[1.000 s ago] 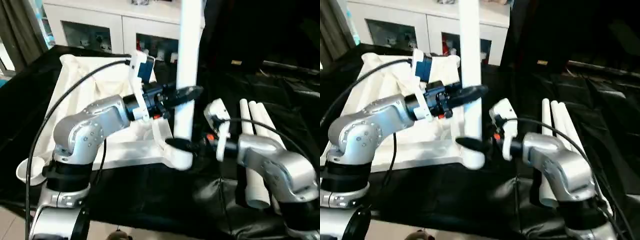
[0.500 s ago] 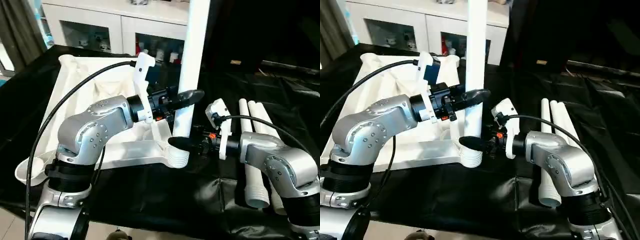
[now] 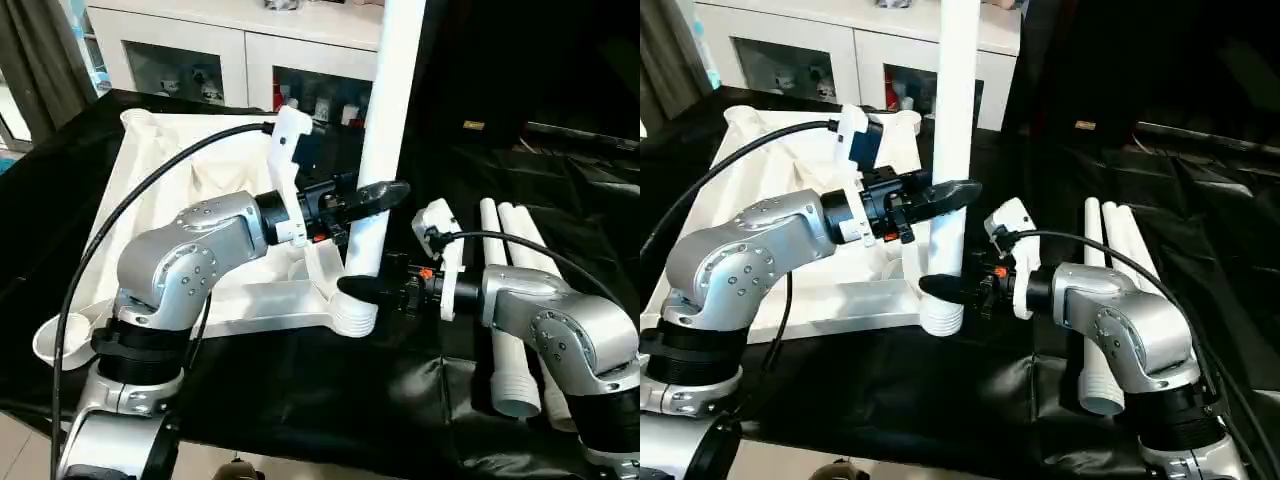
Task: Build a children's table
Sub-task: Pick table leg
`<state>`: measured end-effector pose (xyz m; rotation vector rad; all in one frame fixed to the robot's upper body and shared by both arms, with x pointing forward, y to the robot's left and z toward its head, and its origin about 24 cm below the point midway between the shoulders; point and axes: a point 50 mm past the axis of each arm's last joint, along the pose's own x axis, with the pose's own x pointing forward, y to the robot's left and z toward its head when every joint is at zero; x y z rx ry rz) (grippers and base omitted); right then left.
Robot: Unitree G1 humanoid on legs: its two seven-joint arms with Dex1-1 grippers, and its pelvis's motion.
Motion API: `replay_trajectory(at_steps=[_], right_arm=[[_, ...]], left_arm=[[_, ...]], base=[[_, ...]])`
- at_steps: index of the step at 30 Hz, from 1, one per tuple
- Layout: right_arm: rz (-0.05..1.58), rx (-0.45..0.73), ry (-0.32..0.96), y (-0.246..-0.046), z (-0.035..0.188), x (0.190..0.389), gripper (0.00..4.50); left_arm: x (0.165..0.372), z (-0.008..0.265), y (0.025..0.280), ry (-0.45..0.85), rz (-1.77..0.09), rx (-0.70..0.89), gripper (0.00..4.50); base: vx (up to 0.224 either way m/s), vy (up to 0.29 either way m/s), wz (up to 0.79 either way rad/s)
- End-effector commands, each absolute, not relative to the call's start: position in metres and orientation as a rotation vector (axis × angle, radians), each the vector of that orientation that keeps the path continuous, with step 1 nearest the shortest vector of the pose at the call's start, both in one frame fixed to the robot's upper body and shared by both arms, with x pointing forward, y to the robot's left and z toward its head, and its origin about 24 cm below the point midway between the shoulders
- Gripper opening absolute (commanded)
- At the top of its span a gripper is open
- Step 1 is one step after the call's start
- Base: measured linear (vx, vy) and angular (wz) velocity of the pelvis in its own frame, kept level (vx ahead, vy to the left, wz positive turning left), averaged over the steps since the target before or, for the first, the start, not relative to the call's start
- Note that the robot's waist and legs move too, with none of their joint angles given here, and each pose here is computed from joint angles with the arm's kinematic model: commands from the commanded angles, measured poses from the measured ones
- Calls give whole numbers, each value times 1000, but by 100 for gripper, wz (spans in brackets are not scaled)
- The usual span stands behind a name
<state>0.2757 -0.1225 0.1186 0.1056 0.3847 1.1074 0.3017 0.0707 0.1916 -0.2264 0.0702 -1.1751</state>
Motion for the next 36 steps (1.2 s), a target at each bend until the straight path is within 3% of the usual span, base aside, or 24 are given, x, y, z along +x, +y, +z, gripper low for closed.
replay_trajectory(at_steps=[1,7,8,16,18,31,33,36], right_arm=[[1115,111,383,-123,120,275,306],[1122,115,386,-122,119,275,306],[1122,115,386,-121,119,275,279],[1137,121,395,-122,118,274,229],[1145,124,400,-121,117,273,199],[1127,120,375,-122,113,276,189],[1116,108,346,-122,113,277,189],[1103,106,312,-122,115,279,189]], left_arm=[[299,200,66,39,-1206,-215,180],[299,200,65,41,-1212,-214,180],[299,199,65,42,-1214,-212,180],[300,200,66,38,-1215,-214,180],[300,201,65,37,-1217,-216,180],[301,203,66,19,-1212,-222,180],[299,204,66,35,-1236,-243,236],[297,205,66,32,-1257,-264,260]], base=[[0,0,0],[0,0,0],[0,0,0],[0,0,0],[0,0,0],[0,0,0],[0,0,0],[0,0,0]])
